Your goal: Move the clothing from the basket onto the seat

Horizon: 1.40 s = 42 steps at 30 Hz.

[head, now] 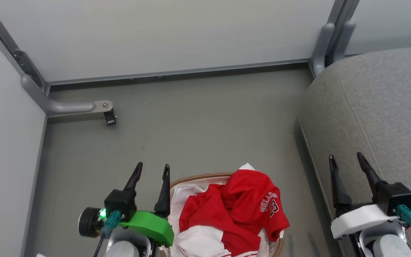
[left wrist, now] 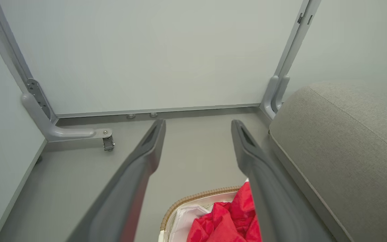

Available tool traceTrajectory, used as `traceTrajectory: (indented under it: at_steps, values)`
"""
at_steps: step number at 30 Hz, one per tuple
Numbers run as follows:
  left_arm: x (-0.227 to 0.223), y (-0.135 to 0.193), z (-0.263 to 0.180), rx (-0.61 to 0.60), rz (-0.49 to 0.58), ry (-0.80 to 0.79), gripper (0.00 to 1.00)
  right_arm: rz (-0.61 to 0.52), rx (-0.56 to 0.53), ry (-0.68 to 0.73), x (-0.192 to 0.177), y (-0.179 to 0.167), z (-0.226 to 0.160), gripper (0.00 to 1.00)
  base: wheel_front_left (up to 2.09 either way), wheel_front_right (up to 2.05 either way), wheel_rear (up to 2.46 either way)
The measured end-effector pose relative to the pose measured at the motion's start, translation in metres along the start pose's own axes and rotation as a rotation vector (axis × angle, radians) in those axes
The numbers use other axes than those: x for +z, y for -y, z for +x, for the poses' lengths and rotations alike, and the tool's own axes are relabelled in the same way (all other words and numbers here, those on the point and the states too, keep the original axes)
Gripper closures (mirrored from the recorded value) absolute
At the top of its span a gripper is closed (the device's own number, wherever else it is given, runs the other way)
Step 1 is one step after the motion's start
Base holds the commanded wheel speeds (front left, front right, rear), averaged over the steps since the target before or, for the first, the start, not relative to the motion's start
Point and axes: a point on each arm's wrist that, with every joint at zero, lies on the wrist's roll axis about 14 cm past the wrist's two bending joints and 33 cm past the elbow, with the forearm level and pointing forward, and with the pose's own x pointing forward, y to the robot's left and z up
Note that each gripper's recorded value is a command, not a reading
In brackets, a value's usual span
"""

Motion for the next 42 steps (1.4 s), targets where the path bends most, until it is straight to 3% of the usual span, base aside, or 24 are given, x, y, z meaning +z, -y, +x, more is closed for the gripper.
traceTrajectory:
  at_steps: [11,22,29,38,42]
  values:
    - [-0.061,0.031,0.064,-0.230,0.148,-0.193,0.00,0.021,-0.036,-0.029,-0.023,0.015,0.044,0.00,0.00,0.00,0.00]
    - [-0.203,0.026,0.065,-0.407,0.263,-0.639,0.00,0.083,-0.085,-0.110,-0.071,0.034,0.072,0.00,0.00,0.00,0.00]
    - [-0.271,0.033,0.050,-0.508,0.293,-0.863,0.00,0.104,-0.142,-0.171,-0.101,0.055,0.071,0.00,0.00,0.00,0.00]
    - [-0.318,0.049,0.056,-0.575,0.295,-0.961,0.00,0.093,-0.209,-0.254,-0.128,0.077,0.055,0.00,0.00,0.00,0.00]
    - [-0.334,0.055,0.049,-0.571,0.240,-1.033,0.00,0.086,-0.231,-0.280,-0.135,0.085,0.049,0.00,0.00,0.00,0.00]
